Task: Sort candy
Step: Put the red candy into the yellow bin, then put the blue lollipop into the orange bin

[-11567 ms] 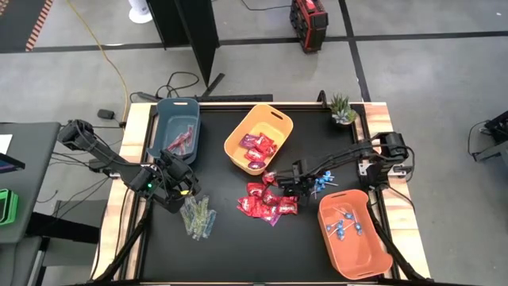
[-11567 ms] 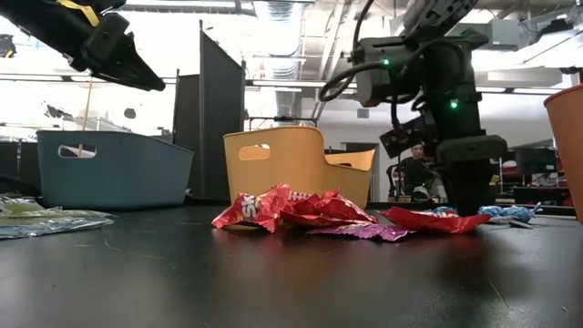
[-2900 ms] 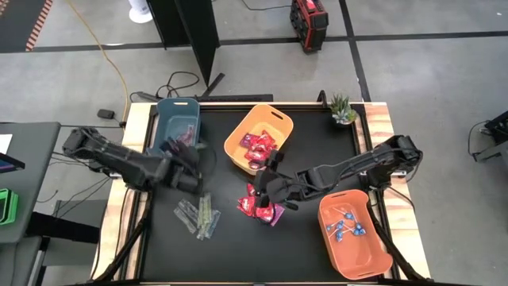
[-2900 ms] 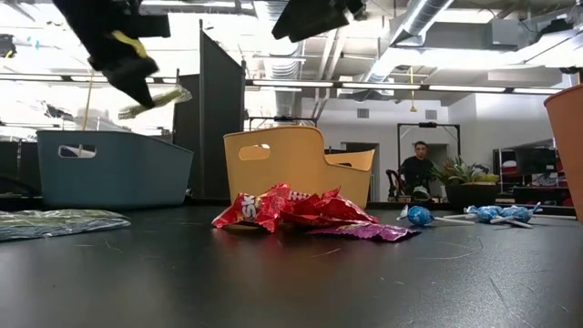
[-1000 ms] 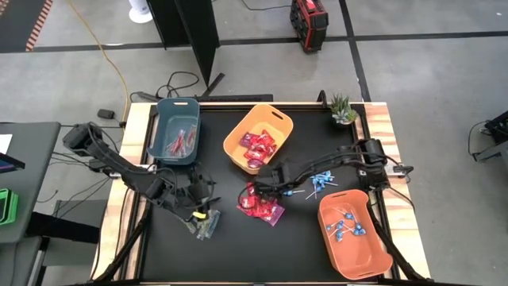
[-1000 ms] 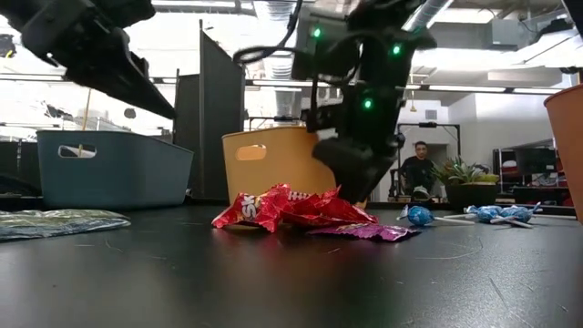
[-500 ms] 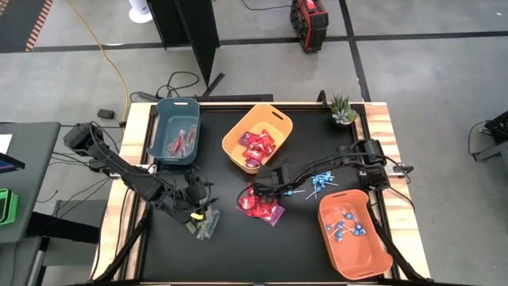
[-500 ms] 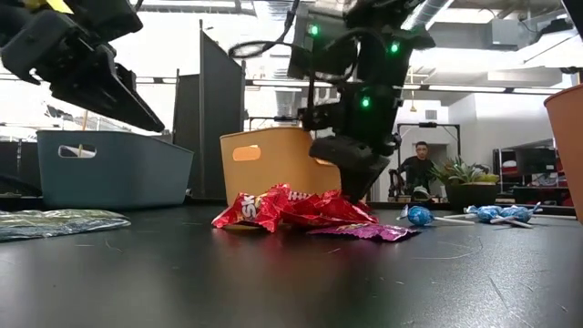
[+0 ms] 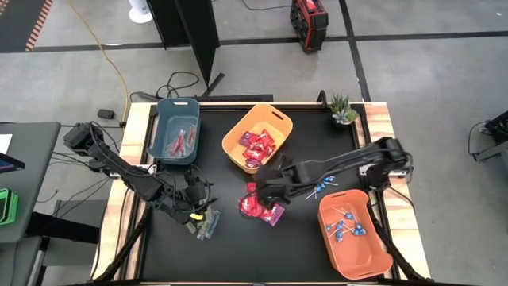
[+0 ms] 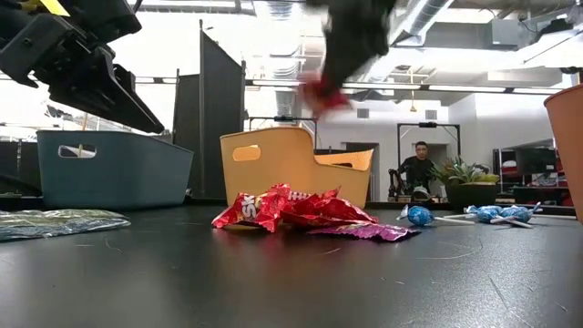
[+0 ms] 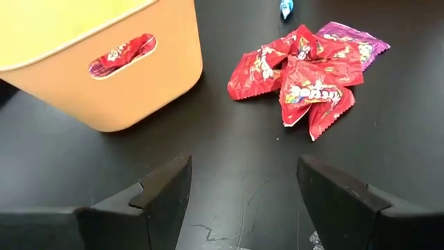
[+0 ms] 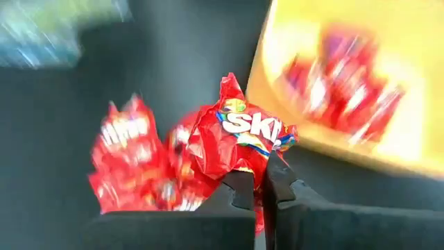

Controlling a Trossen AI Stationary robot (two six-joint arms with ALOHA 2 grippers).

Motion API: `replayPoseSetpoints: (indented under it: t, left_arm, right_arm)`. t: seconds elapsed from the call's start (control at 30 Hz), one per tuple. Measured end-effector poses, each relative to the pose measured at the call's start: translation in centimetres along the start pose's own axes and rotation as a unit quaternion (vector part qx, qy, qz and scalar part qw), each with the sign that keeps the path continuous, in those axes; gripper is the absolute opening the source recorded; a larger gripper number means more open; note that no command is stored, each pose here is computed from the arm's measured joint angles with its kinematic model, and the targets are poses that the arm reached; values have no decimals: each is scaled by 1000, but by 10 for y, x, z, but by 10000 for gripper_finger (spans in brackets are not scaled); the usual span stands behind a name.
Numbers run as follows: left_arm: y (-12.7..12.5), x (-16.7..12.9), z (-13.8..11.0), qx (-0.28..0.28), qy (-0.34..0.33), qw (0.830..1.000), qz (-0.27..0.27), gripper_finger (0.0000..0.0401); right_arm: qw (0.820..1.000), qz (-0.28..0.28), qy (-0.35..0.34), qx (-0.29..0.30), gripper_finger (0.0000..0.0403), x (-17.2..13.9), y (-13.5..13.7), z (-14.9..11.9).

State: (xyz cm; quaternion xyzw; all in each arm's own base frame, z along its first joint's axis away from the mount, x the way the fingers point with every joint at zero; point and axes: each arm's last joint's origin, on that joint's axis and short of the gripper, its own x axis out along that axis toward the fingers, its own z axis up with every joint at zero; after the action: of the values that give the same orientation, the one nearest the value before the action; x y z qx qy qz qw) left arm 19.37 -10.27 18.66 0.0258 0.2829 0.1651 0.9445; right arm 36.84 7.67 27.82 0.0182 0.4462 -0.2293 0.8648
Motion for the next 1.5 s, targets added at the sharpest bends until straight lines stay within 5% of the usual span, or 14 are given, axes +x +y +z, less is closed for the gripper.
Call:
replayPoseSetpoints:
  t: [0.2,0.4,0.67,0.8,0.9,1.17,1.33,1.5]
  left_arm:
    - [0,0,0,0,-3,1000,5,254]
    - [0,0,1,-3,-6,1000,6,254]
    - [0,0,2,-9,-10,1000,4,254]
    - [0,0,2,-8,-10,1000,4,254]
    - [0,0,2,-8,-9,1000,5,254]
    - [-1,0,1,-16,-6,1000,-2,254]
    - [-1,0,1,-16,-6,1000,-2,254]
    - [-1,0,1,-15,-6,1000,-3,254]
  right_arm:
    - [989,-70,-125,28,3,-44,-35,30]
    - [986,-122,-104,51,30,-24,-76,43]
    - [987,-125,-70,69,185,11,-101,52]
    - [988,-128,-61,64,273,16,-100,50]
    - [990,-123,-52,53,303,11,-93,46]
    - [997,-9,69,-41,295,-11,-39,1]
    - [987,67,136,-53,290,-7,-7,-34]
    - [979,77,184,-49,289,7,1,-64]
